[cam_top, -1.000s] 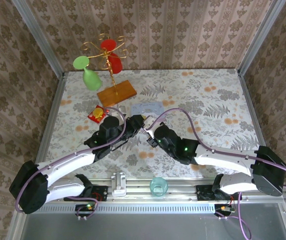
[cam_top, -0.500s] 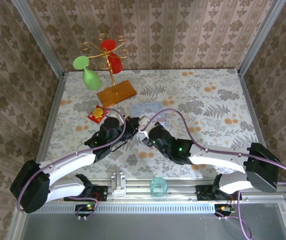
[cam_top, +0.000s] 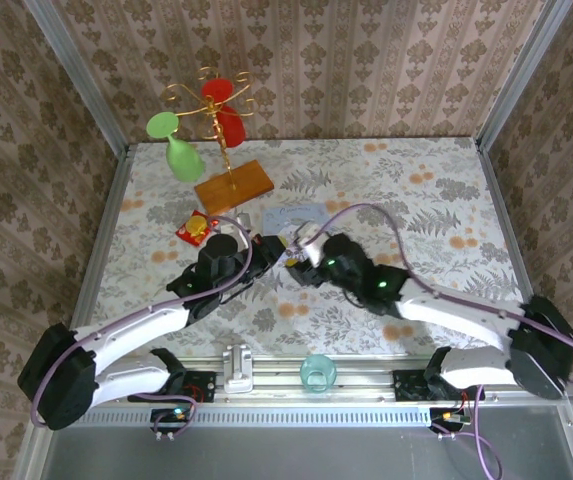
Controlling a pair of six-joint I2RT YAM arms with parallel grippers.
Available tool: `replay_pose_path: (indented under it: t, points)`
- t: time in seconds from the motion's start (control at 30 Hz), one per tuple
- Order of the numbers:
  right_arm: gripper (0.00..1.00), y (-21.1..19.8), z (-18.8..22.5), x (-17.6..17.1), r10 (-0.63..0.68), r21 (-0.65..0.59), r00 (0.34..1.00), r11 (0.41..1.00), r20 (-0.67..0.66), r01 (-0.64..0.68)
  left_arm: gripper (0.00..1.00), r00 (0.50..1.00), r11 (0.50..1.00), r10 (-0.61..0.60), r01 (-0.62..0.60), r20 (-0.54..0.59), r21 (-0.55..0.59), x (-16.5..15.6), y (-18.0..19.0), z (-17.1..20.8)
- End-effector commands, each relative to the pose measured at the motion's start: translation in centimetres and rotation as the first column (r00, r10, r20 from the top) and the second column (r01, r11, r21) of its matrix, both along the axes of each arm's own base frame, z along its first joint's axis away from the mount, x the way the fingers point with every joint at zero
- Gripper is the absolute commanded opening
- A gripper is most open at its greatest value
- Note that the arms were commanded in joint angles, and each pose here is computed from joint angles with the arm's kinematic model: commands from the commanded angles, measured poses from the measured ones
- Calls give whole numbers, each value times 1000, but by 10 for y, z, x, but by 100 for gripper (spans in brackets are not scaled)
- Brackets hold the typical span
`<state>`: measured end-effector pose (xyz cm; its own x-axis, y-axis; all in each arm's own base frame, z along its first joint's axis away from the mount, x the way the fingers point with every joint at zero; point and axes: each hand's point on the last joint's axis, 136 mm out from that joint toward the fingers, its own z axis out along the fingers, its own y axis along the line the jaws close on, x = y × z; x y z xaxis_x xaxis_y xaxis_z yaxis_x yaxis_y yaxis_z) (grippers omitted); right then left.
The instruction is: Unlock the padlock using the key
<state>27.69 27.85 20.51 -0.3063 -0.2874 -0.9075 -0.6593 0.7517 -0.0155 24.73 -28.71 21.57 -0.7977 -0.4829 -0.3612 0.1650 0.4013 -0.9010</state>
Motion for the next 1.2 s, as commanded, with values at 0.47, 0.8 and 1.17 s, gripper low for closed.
replay_pose_path:
  t: [0.47,0.8,1.17]
  points:
    - [57,6,95,-45,499,712,858,646,-121,-275,0,665,966,-212,255,716,49,-48,-13,109]
    - [41,5,95,-46,493,716,866,635,-88,-289,0,664,955,-182,296,725,-31,-55,-11,119]
    - [39,14,99,-46,529,741,848,585,-38,-331,0,688,945,-157,312,708,-93,-54,-12,115]
